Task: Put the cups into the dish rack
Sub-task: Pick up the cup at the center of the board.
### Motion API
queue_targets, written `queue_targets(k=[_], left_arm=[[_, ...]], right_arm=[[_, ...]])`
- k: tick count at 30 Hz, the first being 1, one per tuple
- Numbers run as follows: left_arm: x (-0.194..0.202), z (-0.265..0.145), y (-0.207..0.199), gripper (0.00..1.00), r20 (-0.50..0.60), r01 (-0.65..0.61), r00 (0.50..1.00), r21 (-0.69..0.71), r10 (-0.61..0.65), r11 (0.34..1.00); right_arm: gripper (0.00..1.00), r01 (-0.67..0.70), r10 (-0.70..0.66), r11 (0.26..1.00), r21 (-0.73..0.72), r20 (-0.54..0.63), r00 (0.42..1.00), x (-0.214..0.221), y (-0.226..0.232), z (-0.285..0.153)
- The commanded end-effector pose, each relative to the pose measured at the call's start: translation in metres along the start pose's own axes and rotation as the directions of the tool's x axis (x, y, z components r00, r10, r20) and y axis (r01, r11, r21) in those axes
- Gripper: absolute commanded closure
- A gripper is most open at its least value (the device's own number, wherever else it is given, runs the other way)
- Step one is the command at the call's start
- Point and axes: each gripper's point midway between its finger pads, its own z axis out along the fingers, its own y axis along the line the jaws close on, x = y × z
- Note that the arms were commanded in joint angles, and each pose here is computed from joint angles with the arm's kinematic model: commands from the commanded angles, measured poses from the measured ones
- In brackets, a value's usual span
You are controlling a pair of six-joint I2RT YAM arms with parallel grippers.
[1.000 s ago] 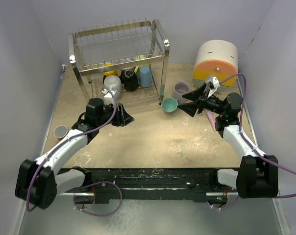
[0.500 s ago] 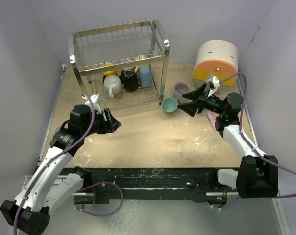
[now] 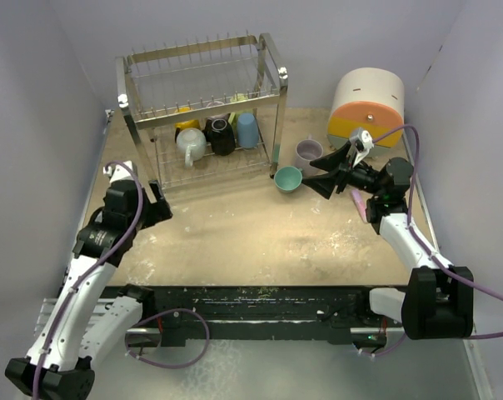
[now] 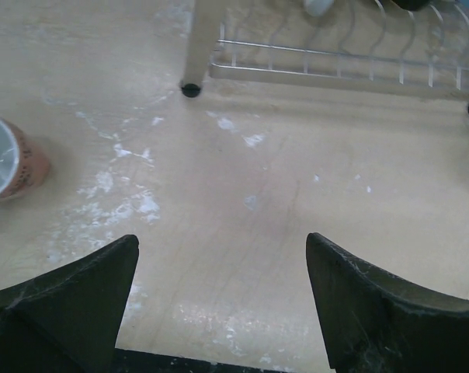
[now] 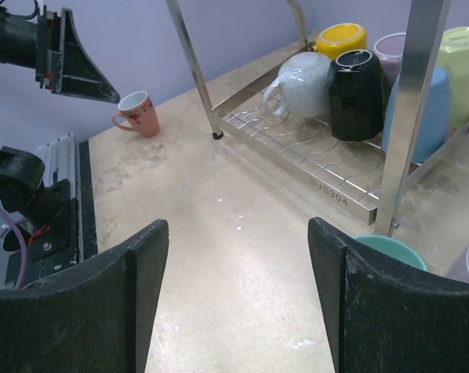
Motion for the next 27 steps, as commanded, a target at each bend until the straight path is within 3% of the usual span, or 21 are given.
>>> queue_targets(k=[1, 14, 17, 21, 27], left_arm=[[-0.027, 0.005, 0.029, 0.09, 0.099, 0.045, 0.995, -0.146, -0.031, 0.988], [-0.045, 0.065, 0.092, 0.18, 0.179, 0.379, 0.921, -0.224, -0.345, 0.898], [-0.050, 0.075, 0.105, 0.21, 0.187, 0.405, 0.911, -0.251, -0.367, 0.879], [-0.060, 0.086, 0.128, 0.34, 0.183, 0.405, 0.914, -0.322, -0.363, 0.856], [-0.052, 0.090, 0.154, 0.36, 0.159, 0.413, 0.910, -0.437, -0.384, 0.799]], right_arm=[[0.26, 0.101, -0.100, 0.995, -0.027, 0.030, 0.995, -0.025, 0.009, 0.001], [0.26, 0.121, -0.120, 0.992, -0.026, 0.034, 0.992, -0.029, 0.011, 0.000], [0.26, 0.125, -0.124, 0.992, -0.025, 0.034, 0.992, -0.029, 0.011, 0.000], [0.26, 0.130, -0.129, 0.991, -0.021, 0.040, 0.991, -0.031, 0.010, 0.000], [0.26, 0.132, -0.131, 0.991, -0.019, 0.042, 0.990, -0.031, 0.010, 0.000]])
